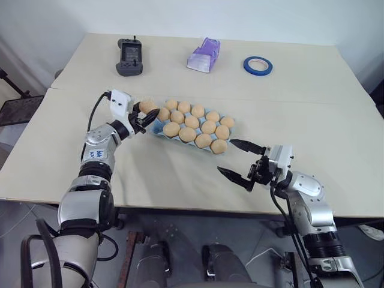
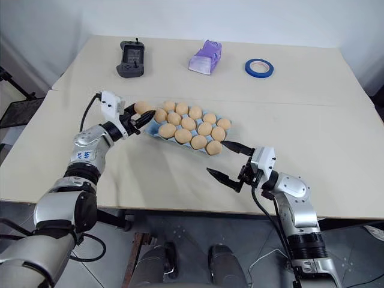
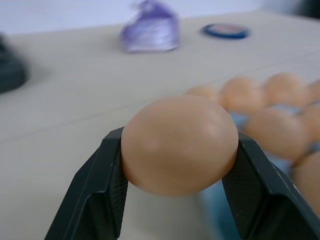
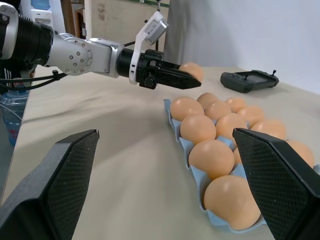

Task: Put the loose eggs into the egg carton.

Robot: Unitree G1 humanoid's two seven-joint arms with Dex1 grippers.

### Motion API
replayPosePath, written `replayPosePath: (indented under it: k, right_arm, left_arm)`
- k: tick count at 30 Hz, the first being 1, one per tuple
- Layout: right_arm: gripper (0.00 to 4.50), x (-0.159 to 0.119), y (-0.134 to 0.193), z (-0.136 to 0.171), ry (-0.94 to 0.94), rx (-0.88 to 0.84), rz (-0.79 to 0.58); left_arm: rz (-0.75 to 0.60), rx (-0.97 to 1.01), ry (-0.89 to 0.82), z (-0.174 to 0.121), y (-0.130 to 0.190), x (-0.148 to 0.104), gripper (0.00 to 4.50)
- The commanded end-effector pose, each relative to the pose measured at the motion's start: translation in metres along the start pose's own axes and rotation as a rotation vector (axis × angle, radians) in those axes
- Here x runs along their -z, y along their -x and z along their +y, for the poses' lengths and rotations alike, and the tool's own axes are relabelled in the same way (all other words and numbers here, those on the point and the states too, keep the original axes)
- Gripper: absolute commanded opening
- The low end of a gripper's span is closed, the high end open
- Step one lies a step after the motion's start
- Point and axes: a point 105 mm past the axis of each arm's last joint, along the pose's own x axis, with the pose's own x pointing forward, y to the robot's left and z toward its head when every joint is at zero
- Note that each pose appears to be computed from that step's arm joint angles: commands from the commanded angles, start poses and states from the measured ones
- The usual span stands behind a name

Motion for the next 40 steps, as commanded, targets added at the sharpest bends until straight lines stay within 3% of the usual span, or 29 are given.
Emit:
replayPosePath:
  k: [1, 2, 9, 15, 21, 31, 40]
  right_arm:
    - [4.50, -0.008, -0.002, -0.004, 0.026, 0.002, -0.033]
    - [4.50, -0.008, -0.003, -0.005, 0.027, 0.002, -0.034]
    - [4.50, -0.007, -0.004, -0.004, 0.026, 0.001, -0.042]
    - [4.50, -0.006, -0.005, -0.002, 0.018, 0.000, -0.047]
    - [4.50, -0.004, 0.001, -0.004, 0.017, 0.001, -0.028]
    - [4.50, 0.000, 0.015, -0.009, 0.015, -0.011, 0.023]
    - [4.50, 0.004, 0.018, -0.015, 0.005, -0.029, 0.050]
  left_arm:
    - [-0.010, 0.035, -0.014, -0.004, 0.000, -0.005, 2.32]
    - [-0.004, 0.038, -0.013, -0.004, 0.000, -0.004, 2.32]
    - [-0.014, 0.090, -0.007, -0.008, 0.009, -0.004, 4.48]
    - [0.006, 0.082, -0.064, 0.006, 0.038, -0.008, 4.48]
    - [0.071, 0.119, -0.181, 0.011, 0.097, -0.011, 4.48]
    - [0.141, 0.092, -0.192, -0.020, 0.166, -0.002, 4.48]
    - [0.163, 0.026, -0.209, -0.024, 0.174, 0.006, 4.48]
